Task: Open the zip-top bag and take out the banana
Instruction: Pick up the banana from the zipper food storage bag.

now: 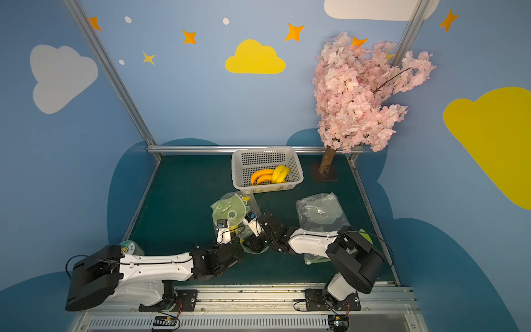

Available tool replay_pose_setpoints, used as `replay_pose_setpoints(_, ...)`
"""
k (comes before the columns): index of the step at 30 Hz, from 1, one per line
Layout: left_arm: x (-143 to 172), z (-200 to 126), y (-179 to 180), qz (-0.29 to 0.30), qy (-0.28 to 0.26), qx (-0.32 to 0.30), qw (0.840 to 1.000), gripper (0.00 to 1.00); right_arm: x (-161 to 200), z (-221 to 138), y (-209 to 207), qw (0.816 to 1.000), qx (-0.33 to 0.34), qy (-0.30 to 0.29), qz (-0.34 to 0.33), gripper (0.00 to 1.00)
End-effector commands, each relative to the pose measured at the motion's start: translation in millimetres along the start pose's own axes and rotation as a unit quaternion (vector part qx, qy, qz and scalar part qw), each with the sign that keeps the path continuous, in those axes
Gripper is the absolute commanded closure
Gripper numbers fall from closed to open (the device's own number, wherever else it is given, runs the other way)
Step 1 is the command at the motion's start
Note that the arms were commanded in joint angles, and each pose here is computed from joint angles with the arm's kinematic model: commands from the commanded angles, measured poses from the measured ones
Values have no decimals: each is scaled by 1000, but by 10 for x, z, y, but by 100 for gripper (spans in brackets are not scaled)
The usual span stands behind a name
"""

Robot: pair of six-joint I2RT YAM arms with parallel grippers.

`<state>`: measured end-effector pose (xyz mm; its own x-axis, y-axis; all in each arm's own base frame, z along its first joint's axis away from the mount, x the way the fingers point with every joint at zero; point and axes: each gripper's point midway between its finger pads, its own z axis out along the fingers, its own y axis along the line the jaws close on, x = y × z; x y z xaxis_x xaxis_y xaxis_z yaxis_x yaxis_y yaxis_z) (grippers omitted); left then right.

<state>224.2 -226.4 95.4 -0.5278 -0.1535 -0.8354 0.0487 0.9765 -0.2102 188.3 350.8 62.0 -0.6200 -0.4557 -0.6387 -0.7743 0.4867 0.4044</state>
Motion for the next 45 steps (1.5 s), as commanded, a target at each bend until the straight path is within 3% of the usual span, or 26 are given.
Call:
replay_pose_setpoints(1,-24,-29,-6,-10,-1,15,1000,97,-232,64,93,999,-11,-26,-38,60)
replay_pose_setpoints(19,0,-45,58,-32,-1,22,999,97,72,457,70,996,-12,56,-63,61)
replay_pose_setpoints(25,10,-51,114,-34,-2,16,999,97,125,514,14,995,0,74,-60,69)
replay_pose_setpoints(34,23,-49,212,-34,-3,2,999,97,150,479,43,992,-3,102,-70,100)
replay_pose_setpoints(45,49,-34,425,-21,1,-29,999,97,219,249,134,992,-36,115,-47,100)
